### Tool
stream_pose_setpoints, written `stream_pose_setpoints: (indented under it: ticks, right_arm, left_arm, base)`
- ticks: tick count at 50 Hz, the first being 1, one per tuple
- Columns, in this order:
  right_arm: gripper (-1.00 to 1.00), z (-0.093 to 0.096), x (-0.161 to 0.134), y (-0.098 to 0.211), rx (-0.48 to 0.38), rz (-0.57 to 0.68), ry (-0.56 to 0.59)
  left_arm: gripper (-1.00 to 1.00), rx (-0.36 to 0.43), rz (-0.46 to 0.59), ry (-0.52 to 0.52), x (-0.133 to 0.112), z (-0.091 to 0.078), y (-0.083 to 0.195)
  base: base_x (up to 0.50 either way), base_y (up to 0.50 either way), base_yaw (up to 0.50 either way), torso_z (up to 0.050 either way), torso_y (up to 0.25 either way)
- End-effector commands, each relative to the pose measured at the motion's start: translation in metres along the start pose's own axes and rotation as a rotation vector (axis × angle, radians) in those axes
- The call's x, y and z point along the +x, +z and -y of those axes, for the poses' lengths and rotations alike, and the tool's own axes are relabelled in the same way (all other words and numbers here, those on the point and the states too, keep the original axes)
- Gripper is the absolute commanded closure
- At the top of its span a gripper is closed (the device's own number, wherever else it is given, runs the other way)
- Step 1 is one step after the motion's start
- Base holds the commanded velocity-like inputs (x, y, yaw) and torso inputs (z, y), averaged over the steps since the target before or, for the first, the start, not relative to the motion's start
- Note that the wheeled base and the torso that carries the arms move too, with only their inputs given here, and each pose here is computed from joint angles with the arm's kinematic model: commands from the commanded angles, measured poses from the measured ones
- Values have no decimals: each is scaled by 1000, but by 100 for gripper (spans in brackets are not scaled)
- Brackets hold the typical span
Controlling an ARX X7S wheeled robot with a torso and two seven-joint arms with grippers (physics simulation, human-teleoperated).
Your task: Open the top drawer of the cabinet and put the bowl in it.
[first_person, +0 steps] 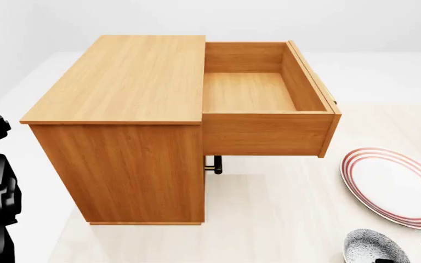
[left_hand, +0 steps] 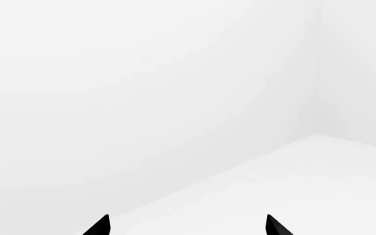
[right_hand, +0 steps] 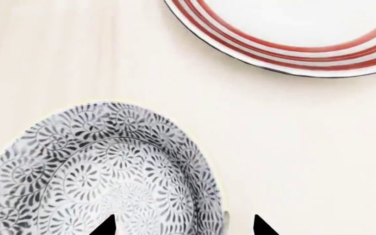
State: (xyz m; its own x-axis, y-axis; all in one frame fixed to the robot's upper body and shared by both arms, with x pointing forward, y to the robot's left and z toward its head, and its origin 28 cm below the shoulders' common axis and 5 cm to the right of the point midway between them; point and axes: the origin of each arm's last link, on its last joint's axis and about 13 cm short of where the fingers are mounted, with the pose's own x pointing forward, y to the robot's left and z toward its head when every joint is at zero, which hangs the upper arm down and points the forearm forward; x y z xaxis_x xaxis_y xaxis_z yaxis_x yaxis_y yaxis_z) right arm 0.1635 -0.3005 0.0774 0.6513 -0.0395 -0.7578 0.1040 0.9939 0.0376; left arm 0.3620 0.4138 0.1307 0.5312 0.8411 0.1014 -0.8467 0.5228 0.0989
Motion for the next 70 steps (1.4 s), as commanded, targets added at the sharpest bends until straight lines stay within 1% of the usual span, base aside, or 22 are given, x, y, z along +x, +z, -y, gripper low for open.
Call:
stream_pose_setpoints:
  ticks: [1,12,22,25,26,37,45,57,65,70]
  right_arm:
    - [-100,0,4,-5,-24,18,-24]
    - [-100,-4,8,-13,-85,21,-70]
    - [-100,-5,13,-17,-98,4,-75]
    - [-100,-6,15,-19,-113,1,-73]
    - [100,-6,14,-19,-116,3,-77]
    - [100,-6,8,-16,-78,10,-58]
    - [100,-9,1,-8,-71,48,-70]
    - [100,-19,-24,17,-140,122,-81]
    - [100,-21,-41,35,-175,167,-97]
    - [100,-22,-56,48,-189,208,-127]
  left_arm:
    - [-100,1,2,-1,0,0,0]
    - [-100,0,2,-2,0,0,0]
    - [-100,0,4,-3,0,0,-1]
    - [-100,0,4,-4,0,0,0]
    - [-100,0,4,-4,0,0,0]
    - [-100,0,5,0,0,0,0]
    - [-100,0,3,0,0,0,0]
    - [-100,-2,1,1,0,0,0]
    - [-100,-3,1,1,0,0,0]
    - [-100,-4,1,0,0,0,0]
  base:
    - [0,0,0,0,0]
    - [0,0,0,0,0]
    - [0,0,0,0,0]
    - [4,0,1,0,0]
    - [0,0,3,0,0]
    - [1,0,0,0,0]
    - [0,0,0,0,0]
    - [0,0,0,0,0]
    - [0,0,0,0,0]
    - [0,0,0,0,0]
